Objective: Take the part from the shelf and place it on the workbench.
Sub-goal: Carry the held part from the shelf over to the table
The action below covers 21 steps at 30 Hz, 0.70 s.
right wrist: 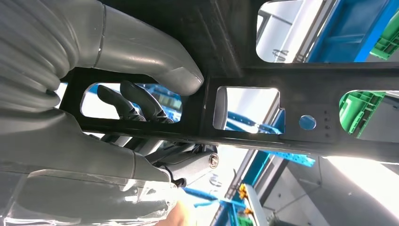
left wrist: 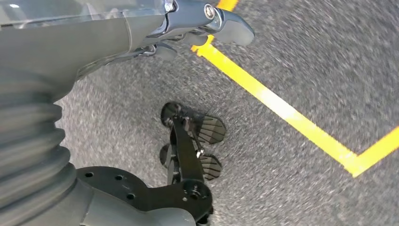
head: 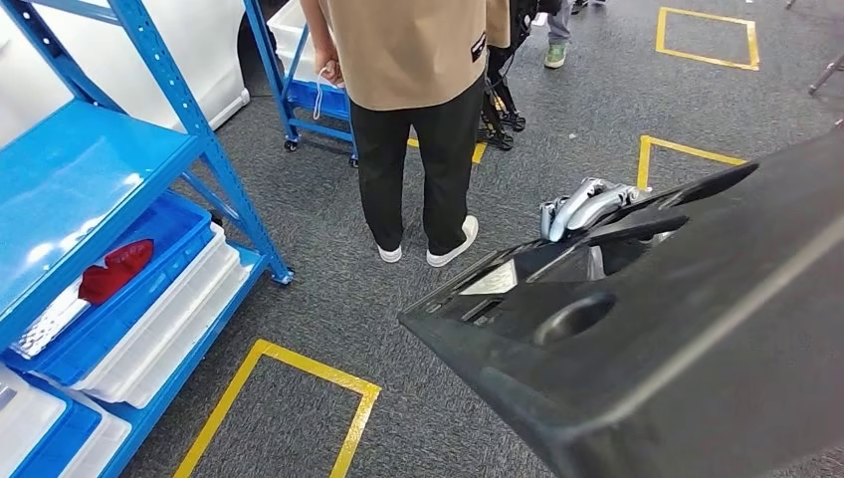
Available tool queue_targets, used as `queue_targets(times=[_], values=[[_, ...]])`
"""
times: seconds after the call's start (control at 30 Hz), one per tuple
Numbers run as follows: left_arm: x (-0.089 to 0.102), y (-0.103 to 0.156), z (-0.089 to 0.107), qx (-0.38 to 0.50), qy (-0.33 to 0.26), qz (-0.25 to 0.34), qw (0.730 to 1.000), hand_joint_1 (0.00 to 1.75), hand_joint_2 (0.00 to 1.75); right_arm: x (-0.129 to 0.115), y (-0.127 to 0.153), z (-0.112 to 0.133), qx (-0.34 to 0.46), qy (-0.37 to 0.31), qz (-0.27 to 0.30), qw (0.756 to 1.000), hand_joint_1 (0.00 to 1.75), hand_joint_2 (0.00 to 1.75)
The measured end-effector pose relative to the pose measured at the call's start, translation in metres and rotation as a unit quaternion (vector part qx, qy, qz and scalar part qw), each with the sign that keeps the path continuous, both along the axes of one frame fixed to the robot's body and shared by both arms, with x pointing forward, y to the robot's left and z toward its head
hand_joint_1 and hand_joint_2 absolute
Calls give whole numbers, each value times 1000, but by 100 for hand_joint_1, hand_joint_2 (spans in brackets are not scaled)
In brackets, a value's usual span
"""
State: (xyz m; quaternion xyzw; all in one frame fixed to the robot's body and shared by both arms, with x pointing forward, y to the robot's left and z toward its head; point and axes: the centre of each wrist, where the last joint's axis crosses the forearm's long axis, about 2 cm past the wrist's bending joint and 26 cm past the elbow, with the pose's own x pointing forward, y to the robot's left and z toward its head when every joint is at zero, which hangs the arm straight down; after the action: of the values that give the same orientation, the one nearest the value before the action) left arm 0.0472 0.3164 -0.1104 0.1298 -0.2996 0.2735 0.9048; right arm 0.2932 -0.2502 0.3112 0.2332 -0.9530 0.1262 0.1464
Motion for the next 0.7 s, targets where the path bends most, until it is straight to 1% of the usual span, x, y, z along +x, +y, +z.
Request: queue_targets(times=[0.27,0.43,0.7], values=[[0,10,1,15,4,-9,1000,0,175,1,-2,-6,-2,8,2,1000,175,175],[0,15,1,20,7,-15,1000,0,175,0,-3,-15,-1,18,1,1000,175,175],[2,21,2,25,3,-9,1000,0,175,-2,-5,-19,8,6,2,1000,175,175]])
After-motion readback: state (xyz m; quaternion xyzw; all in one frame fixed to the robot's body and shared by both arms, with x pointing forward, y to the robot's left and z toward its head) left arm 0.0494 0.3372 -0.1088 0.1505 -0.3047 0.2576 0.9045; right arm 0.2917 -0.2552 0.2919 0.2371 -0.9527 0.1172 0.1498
